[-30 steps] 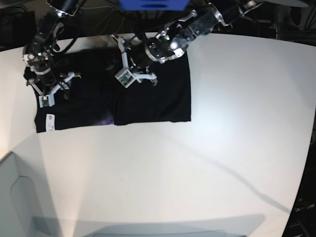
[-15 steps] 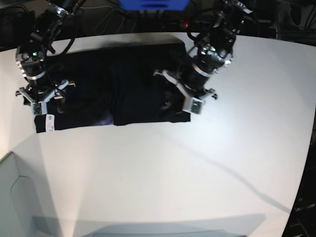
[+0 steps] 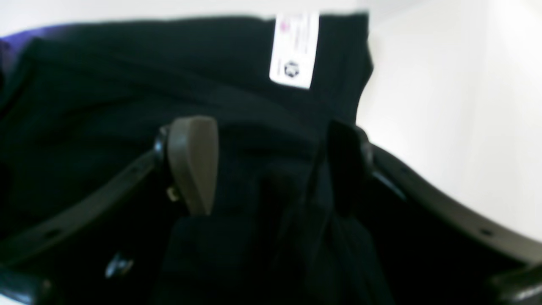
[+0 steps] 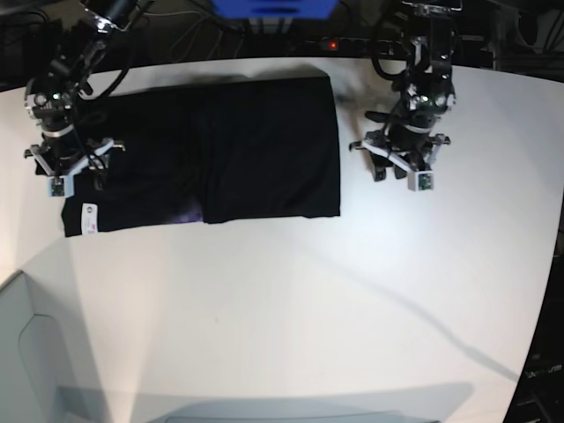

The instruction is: Fold the T-shirt properly

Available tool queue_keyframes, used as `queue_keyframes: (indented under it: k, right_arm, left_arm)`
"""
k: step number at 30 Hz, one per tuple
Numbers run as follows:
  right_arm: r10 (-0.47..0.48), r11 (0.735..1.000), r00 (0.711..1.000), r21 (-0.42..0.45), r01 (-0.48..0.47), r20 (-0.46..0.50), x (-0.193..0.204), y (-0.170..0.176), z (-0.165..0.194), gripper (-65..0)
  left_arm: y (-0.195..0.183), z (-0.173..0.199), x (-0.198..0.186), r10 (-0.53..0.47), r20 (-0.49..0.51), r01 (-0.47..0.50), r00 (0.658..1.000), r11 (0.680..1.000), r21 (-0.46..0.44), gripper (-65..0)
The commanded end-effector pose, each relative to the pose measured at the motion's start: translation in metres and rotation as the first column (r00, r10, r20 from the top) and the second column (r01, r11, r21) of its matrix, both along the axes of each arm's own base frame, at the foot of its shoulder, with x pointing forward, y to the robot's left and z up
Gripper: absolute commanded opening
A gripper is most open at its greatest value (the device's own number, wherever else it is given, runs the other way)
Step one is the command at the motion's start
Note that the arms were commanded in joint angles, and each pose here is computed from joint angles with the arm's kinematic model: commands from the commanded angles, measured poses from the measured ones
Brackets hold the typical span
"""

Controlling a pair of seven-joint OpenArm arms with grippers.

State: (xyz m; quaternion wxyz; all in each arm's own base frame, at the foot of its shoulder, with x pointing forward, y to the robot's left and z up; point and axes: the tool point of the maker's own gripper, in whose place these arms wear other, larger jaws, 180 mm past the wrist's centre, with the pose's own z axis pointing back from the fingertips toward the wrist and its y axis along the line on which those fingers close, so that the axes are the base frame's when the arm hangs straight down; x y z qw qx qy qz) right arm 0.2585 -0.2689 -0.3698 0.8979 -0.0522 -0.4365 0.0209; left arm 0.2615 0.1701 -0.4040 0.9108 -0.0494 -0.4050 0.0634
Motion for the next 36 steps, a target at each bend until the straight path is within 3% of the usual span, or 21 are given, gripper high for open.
queue_keyframes:
  k: [1,13,20,24,31,36]
  right_arm:
    - [-0.004,1.000,0.999,0.000,0.004,0.033,0.006,-0.006,0.006,-22.7]
    - [-0.022,0.998,0.997,0.051,0.026,-0.079,0.002,-0.026,-0.037,-23.1]
    - [-0.062,0.989,0.988,0.123,0.080,-0.144,-0.009,-0.030,-0.067,-23.9]
    - [-0.059,0.988,0.985,0.132,0.080,-0.160,-0.013,-0.027,-0.072,-32.9]
    - [-0.038,0.988,0.971,0.134,0.071,-0.236,-0.019,-0.021,-0.081,-62.8]
    - [-0.002,0.993,0.976,0.119,0.028,-0.216,-0.010,-0.013,-0.072,-65.0]
  left_arm:
    - [-0.004,0.012,0.009,-0.017,0.051,0.017,0.999,1.000,0.000,-40.7]
    - [-0.032,0.015,0.021,-0.034,0.071,0.038,0.997,0.998,-0.056,-40.7]
    - [-0.044,0.014,0.020,-0.070,0.070,0.074,0.995,0.995,-0.062,-40.7]
    - [-0.044,0.014,0.020,-0.070,0.070,0.074,0.995,0.995,-0.062,-40.7]
    - [-0.040,0.014,0.021,-0.064,0.070,0.068,0.995,0.996,-0.054,-40.7]
    - [-0.039,0.015,0.021,-0.063,0.070,0.067,0.996,0.996,-0.052,-40.7]
